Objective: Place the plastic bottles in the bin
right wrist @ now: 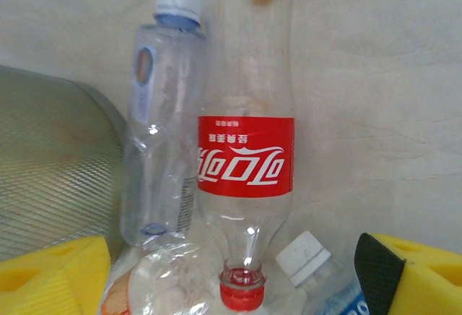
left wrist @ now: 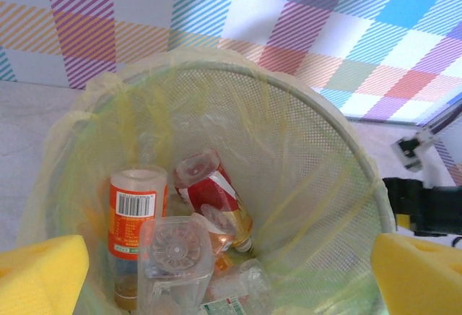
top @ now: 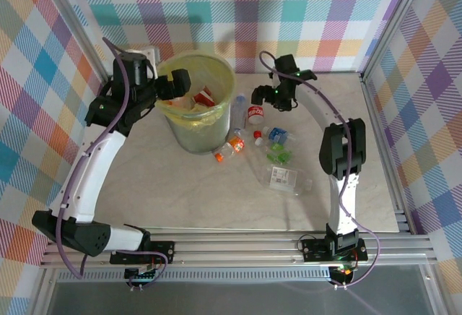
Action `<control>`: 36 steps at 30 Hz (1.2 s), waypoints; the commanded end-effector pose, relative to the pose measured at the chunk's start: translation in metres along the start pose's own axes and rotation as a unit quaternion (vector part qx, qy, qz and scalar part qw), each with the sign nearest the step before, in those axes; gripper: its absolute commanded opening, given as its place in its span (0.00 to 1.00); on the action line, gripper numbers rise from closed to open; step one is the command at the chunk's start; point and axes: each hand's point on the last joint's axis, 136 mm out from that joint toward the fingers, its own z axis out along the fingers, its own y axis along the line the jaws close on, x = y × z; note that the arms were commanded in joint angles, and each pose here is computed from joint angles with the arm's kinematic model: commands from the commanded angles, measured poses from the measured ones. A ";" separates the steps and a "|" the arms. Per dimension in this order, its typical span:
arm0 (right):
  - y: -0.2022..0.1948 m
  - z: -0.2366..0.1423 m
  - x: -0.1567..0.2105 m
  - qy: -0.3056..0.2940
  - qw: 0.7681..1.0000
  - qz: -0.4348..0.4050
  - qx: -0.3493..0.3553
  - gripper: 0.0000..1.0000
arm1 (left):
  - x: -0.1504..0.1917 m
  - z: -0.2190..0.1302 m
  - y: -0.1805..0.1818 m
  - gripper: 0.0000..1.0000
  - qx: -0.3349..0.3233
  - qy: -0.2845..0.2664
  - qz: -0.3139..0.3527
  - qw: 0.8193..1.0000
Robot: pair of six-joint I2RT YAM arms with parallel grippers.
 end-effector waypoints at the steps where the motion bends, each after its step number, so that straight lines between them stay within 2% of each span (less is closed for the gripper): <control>1: 0.006 0.009 0.002 0.022 0.999 0.005 -0.022 0.88 | -0.010 -0.011 0.006 1.00 -0.009 -0.034 -0.016 0.999; 16: -0.003 0.060 0.008 0.056 0.998 0.025 -0.030 0.79 | 0.001 -0.013 0.011 1.00 -0.013 -0.027 -0.019 0.999; 27: -0.012 0.073 0.001 0.051 0.998 0.031 -0.007 0.69 | 0.003 -0.012 0.012 1.00 -0.013 -0.024 -0.018 0.999; 36: -0.026 0.087 -0.003 0.048 0.998 0.043 0.027 0.69 | 0.006 -0.011 0.012 1.00 -0.013 -0.021 -0.018 1.000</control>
